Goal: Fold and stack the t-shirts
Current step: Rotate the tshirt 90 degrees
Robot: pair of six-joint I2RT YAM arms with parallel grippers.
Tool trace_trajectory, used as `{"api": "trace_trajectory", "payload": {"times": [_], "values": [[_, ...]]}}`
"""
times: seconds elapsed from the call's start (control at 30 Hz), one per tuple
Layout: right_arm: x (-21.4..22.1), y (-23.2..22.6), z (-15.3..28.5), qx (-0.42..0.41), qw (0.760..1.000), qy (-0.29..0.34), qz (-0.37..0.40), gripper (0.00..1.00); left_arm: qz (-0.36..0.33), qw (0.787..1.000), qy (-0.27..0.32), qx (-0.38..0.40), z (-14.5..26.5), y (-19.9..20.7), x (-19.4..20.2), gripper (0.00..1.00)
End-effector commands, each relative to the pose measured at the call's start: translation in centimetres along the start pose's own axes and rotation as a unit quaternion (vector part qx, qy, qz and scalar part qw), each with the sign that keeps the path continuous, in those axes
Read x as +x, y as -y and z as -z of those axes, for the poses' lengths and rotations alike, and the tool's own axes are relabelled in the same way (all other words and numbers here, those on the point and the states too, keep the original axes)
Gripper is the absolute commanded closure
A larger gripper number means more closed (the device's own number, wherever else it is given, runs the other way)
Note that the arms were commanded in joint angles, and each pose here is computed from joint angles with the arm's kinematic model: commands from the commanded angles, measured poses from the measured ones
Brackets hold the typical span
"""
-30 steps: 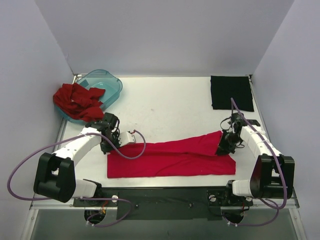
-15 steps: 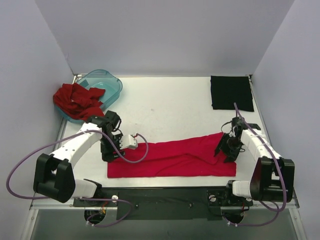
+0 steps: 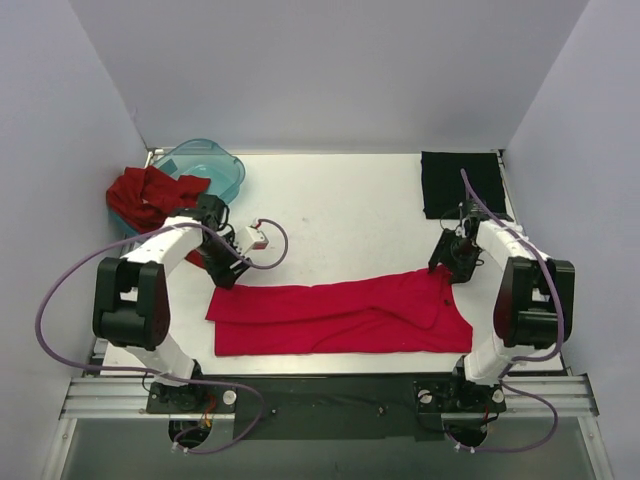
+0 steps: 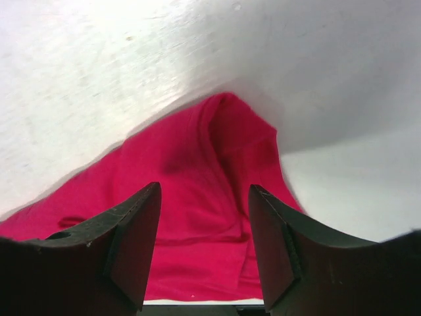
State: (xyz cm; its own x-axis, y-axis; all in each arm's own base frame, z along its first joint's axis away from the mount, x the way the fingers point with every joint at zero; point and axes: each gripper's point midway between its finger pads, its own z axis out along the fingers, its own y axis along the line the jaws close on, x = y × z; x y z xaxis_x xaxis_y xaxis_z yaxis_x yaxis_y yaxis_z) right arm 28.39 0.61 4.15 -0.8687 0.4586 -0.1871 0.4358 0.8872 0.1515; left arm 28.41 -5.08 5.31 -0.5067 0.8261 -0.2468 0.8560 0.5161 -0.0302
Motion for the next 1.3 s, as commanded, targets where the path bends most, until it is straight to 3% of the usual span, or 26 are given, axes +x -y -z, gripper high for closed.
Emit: {"api": "trace_trajectory", "payload": {"times": [0.0,0.03,0.2,0.27,0.37,0.43,0.47,0.67,0.87,0.9,0.97,1.03,1.07,1.2,1.27], "values": [[-1.0,-0.5,-1.2,-0.017,1.000,-0.011,0.006,0.51,-0.035,0.996,0.078,0.019,-0.3,0.2,-3.3,0.29],[-0.9,-0.5,-1.6,-0.018,1.000,-0.016,0.007,0.53,-0.034,0.996,0.084,0.026,-0.4,0.5,-3.4,0.29],[-1.7,-0.3,-2.3,-0.013,1.000,-0.019,0.008,0.92,-0.024,0.996,0.054,0.065,-2.5,1.7,-1.9,0.30],[-2.2,-0.2,-2.6,-0.014,1.000,-0.021,0.002,0.98,-0.028,0.994,0.043,0.096,-2.8,3.0,-1.1,0.35],[-3.4,0.1,-2.5,-0.020,1.000,-0.014,-0.012,1.00,-0.014,0.989,0.037,0.141,-2.7,4.6,-0.4,0.53],[-4.1,0.2,-2.4,-0.018,1.000,-0.009,-0.016,1.00,0.004,0.989,0.031,0.142,-2.7,4.5,-0.1,0.71],[-4.3,0.3,-2.6,-0.018,1.000,-0.010,-0.016,1.00,0.019,0.990,0.030,0.137,-2.8,4.3,-0.1,1.00],[-7.6,-0.9,-2.9,-0.038,0.999,0.006,-0.008,1.00,0.174,0.984,0.010,0.042,-1.8,-0.2,1.2,1.00],[-9.3,-2.9,-3.3,-0.066,0.998,0.008,0.002,1.00,0.163,0.985,0.025,0.045,-1.3,1.9,1.7,1.00],[-9.3,-3.3,-3.1,-0.072,0.997,0.006,0.009,0.88,0.160,0.986,0.024,0.048,-1.2,2.3,1.8,1.00],[-9.4,-3.5,-2.7,-0.058,0.998,0.008,0.023,0.69,0.156,0.986,0.031,0.053,-0.8,2.8,1.5,0.88],[-9.6,-3.0,-1.8,-0.044,0.999,0.014,0.010,0.58,0.164,0.985,0.031,0.042,-0.4,2.6,1.6,0.67],[-9.7,-2.7,-0.8,-0.041,0.999,0.022,0.003,0.55,0.165,0.985,0.030,0.029,0.0,1.9,1.6,0.64],[-8.7,-0.3,3.0,0.019,0.998,0.064,-0.014,0.54,0.162,0.986,0.027,0.003,2.2,0.9,1.6,0.57],[-6.6,0.6,3.6,0.032,0.997,0.067,-0.028,0.61,0.152,0.988,0.038,-0.016,3.4,0.2,1.1,0.57]]}}
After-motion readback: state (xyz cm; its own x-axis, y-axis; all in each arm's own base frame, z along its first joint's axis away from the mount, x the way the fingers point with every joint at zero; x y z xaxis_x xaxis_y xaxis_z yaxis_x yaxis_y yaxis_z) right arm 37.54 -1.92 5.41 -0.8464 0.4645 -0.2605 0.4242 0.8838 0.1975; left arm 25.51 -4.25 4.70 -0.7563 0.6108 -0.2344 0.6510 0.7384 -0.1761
